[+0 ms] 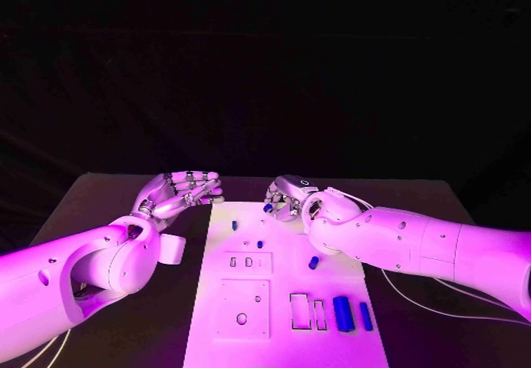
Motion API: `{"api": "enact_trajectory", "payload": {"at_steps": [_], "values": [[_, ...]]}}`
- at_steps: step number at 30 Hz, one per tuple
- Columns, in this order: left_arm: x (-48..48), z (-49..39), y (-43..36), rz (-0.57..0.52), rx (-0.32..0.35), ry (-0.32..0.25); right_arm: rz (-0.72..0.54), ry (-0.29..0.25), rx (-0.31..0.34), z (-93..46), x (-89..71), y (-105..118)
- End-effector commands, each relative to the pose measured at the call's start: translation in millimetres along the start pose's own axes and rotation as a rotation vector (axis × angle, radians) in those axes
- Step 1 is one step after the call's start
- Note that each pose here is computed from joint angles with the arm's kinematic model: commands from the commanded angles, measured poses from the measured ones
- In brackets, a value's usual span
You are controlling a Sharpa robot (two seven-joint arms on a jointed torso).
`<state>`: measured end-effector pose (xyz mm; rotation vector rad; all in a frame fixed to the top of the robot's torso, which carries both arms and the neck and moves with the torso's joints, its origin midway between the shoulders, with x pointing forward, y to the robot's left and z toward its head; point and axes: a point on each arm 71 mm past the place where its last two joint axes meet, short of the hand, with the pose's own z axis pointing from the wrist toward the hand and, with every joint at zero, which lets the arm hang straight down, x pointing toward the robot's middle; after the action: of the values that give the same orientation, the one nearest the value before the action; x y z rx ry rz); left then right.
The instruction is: Assemble the parts on the task board
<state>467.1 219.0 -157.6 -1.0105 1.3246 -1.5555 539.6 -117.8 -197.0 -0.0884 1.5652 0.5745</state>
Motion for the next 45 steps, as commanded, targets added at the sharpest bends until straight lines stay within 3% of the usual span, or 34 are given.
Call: {"api": "enact_trajectory", "payload": {"at_steps": [1,24,32,37,45], "values": [[2.0,0.9,-1.7,-0.004,0.007,0.017,-0.002,0.012,-0.011,-0.4,2.1,2.0],[2.7,1.8,-2.5,-0.005,0.005,0.021,-0.044,0.075,0.001,5.0,8.7,5.0],[1.5,1.8,-2.7,-0.003,0.005,0.018,-0.048,0.042,-0.005,3.3,5.7,3.8],[-0.2,1.6,-2.8,-0.001,0.004,0.015,-0.046,0.019,-0.005,-4.4,0.2,-2.5],[-4.5,1.1,-2.8,0.003,0.002,0.005,-0.005,-0.023,0.009,-29.7,-24.5,-21.8]]}}
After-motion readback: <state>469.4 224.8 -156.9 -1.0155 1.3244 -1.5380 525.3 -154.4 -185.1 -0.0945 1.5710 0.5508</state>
